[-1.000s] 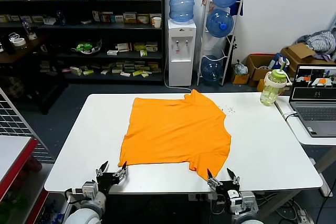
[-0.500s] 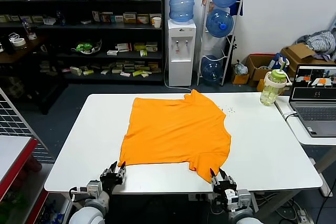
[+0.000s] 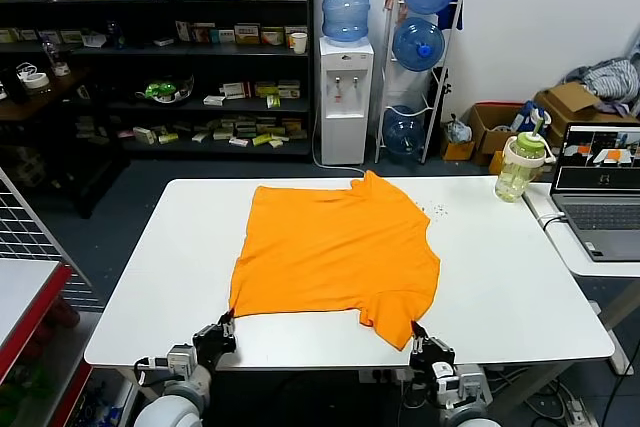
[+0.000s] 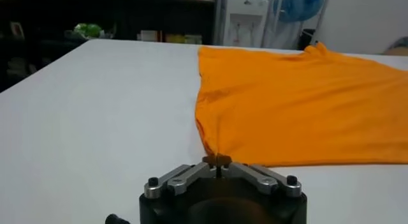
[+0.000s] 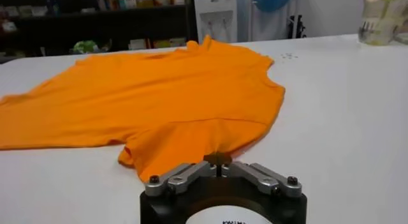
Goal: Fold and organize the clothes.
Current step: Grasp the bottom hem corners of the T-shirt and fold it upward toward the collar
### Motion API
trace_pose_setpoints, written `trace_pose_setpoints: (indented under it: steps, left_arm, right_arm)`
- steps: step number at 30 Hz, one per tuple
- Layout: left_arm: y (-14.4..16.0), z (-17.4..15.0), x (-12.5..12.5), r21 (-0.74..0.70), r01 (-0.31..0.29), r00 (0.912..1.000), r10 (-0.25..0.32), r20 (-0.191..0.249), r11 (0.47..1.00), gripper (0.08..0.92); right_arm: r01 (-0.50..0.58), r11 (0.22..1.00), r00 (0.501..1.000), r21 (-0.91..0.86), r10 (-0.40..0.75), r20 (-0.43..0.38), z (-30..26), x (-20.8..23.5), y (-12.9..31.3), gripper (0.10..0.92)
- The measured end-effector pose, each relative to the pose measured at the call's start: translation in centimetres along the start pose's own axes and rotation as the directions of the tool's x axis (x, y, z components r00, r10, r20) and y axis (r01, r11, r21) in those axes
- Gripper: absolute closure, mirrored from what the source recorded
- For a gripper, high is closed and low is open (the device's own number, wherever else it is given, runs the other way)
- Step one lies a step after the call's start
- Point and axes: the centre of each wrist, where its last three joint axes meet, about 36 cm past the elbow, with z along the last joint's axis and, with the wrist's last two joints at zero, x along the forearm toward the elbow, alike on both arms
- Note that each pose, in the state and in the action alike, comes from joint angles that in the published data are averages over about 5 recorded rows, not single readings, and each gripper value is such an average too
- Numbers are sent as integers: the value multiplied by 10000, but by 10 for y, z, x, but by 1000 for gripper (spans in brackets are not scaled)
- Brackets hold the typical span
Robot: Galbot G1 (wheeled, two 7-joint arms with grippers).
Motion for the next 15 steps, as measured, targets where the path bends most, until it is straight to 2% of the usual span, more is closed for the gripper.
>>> trace_pose_setpoints:
  steps: [6,15]
  left_arm:
    - [1,-9,18,171,-26,10000,26,-6,9998,908]
    - [-4,-8,60,397,-198,9996,205,-189,9990,908]
  right_arm:
    - [72,9999,10000,137,-72,9,-2,30,-8,898]
    - [237,9995,9997,214,-236,-25,4,69,-14,898]
